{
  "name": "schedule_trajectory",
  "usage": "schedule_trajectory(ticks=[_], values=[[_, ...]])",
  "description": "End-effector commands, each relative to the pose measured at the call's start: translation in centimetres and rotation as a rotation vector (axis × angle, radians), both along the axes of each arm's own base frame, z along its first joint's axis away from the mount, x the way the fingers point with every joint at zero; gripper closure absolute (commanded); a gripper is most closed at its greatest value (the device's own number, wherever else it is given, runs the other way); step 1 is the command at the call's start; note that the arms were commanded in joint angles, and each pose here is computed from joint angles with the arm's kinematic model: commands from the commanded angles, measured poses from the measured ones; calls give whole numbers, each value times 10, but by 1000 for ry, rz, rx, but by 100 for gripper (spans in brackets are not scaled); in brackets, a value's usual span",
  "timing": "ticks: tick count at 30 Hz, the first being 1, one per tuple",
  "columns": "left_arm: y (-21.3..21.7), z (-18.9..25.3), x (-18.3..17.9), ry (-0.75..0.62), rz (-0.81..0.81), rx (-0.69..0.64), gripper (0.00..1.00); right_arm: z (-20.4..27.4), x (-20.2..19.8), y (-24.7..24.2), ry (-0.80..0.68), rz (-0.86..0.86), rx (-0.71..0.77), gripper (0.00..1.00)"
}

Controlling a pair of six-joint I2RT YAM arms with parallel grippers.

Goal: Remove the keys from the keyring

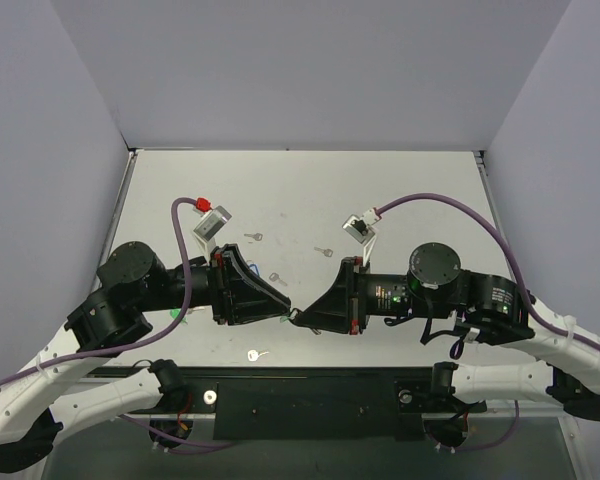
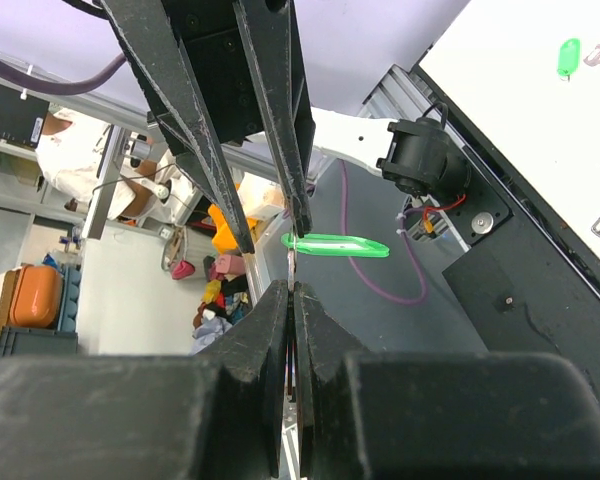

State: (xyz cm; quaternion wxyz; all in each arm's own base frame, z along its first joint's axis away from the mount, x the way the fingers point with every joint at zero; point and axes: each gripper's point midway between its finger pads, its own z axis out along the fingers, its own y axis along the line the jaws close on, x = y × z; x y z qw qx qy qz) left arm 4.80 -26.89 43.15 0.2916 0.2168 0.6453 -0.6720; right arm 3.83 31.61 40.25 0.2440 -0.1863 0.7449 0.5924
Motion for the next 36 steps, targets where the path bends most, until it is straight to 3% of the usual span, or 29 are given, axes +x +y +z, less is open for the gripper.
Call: schedule_trajectory(ticks=[1, 15, 18, 21, 24, 27, 36], values=[[2, 8, -6, -31, -25, -29, 67, 21, 0, 2, -35, 6, 50, 100], [1, 9, -5, -29, -22, -31, 88, 21, 0, 4, -38, 11, 47, 100], [1, 9, -5, -24, -21, -35, 100, 21, 0, 4, -41, 10, 46, 100], [2, 11, -3, -13, -6, -44, 100, 19, 2, 4, -45, 0, 44, 100], [3, 12, 1, -2, 23, -44, 100, 18, 4, 3, -53, -13, 45, 81], [5, 14, 1, -3, 32, -48, 100, 15, 6, 5, -56, -19, 52, 69], [10, 20, 4, 2, 68, -74, 100, 17, 12, 8, -69, -54, 112, 67]])
